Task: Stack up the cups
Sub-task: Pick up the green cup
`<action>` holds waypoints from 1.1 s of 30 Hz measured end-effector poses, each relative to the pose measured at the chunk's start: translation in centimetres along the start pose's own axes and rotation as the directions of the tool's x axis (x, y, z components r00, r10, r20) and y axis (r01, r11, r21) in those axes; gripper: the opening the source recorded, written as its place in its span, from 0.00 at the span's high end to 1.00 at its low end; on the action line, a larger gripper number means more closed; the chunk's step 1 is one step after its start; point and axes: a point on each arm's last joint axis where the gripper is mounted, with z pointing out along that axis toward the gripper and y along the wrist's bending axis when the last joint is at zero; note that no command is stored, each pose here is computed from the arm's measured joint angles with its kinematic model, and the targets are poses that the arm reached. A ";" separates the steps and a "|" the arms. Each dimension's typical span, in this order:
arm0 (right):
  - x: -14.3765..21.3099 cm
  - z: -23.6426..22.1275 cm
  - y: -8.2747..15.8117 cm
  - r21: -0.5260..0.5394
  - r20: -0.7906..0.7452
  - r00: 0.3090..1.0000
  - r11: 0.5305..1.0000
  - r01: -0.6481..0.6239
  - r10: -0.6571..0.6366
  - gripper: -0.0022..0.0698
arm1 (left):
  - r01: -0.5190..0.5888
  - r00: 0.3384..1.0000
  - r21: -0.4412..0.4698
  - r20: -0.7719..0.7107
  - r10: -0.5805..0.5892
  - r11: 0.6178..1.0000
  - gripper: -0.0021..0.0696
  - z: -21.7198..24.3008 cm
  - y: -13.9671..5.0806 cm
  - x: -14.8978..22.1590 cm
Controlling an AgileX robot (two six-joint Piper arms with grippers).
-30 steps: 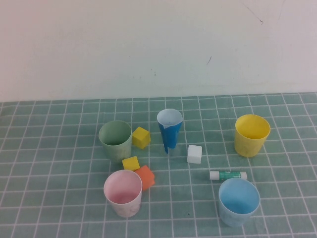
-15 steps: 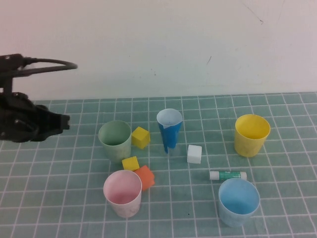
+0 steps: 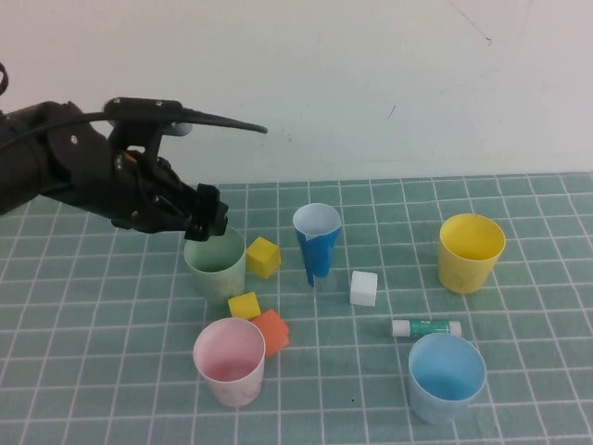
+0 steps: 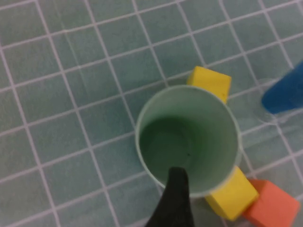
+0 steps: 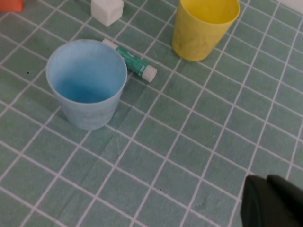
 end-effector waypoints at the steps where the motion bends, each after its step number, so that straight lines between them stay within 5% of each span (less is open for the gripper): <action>1: 0.0 0.0 0.0 0.000 0.002 1.000 1.000 0.001 -0.001 0.97 | -0.004 1.000 -0.007 -0.003 0.004 1.000 0.19 0.5 0.2 -0.2; 17: 0.0 0.0 0.0 0.000 0.003 1.000 1.000 0.011 -0.011 0.97 | -0.061 0.994 -0.093 -0.099 0.052 0.994 0.20 10.4 3.0 0.8; 20: 0.0 0.0 0.0 0.000 0.003 1.000 1.000 0.011 -0.011 0.97 | -0.064 0.992 -0.095 -0.117 0.052 0.993 0.35 11.0 3.2 1.2; 26: 0.0 0.0 0.0 0.000 0.003 1.000 1.000 0.011 -0.011 0.97 | -0.064 0.991 -0.093 -0.126 0.052 0.994 0.86 11.1 3.1 1.2; 33: 0.0 0.0 0.0 0.000 0.003 1.000 1.000 0.011 -0.011 0.97 | -0.078 0.988 -0.080 -0.140 0.067 0.994 0.95 9.4 2.7 0.8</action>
